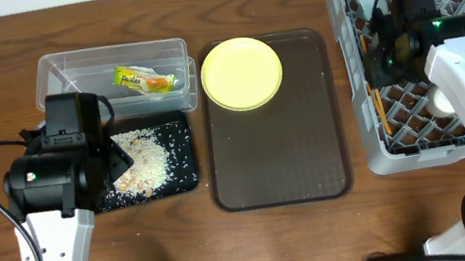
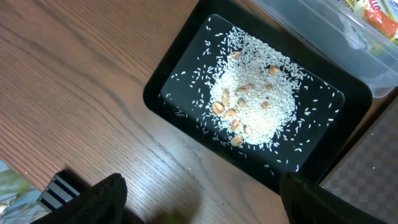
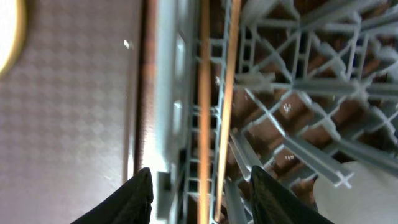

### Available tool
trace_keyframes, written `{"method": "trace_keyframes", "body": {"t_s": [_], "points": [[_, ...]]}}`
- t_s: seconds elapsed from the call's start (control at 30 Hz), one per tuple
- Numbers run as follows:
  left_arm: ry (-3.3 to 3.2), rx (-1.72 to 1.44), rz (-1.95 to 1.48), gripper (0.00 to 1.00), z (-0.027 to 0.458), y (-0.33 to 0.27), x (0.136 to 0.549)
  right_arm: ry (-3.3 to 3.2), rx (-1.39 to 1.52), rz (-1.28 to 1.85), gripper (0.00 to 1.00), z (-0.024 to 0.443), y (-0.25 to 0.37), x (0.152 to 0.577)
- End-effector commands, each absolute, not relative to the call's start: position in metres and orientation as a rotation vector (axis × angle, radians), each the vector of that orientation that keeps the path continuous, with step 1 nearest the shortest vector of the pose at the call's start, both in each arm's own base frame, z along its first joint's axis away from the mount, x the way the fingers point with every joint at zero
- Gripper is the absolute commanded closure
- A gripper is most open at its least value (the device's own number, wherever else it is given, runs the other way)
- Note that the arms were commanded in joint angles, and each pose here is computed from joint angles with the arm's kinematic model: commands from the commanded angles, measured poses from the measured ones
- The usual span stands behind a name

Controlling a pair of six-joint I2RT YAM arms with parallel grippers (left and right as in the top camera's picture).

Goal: Sort waste into correct bins and load items into the dishwasher rack
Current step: 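Move the right gripper back toward the yellow plate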

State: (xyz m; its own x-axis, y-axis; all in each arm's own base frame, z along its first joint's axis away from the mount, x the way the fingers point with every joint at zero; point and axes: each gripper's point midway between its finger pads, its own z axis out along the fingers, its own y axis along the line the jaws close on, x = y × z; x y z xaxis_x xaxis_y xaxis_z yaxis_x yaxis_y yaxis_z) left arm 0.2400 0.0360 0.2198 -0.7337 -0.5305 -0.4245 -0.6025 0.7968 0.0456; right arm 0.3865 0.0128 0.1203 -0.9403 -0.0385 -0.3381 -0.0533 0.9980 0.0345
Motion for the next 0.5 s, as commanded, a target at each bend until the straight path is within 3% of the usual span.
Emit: {"method": "trace_keyframes", "body": {"t_s": [0.0,0.23,0.47], "points": [[2.591,-0.839,0.273,0.19,0.222,0.039,0.240,2.679,-0.112,0.140,0.50,0.154,0.042,0.411],[2.591,-0.840,0.273,0.19,0.222,0.039,0.240,2.539,-0.203,0.293,0.43,0.170,0.127,0.432],[2.591,-0.839,0.273,0.18,0.222,0.039,0.240,2.589,-0.013,0.235,0.42,0.121,0.172,0.443]]}}
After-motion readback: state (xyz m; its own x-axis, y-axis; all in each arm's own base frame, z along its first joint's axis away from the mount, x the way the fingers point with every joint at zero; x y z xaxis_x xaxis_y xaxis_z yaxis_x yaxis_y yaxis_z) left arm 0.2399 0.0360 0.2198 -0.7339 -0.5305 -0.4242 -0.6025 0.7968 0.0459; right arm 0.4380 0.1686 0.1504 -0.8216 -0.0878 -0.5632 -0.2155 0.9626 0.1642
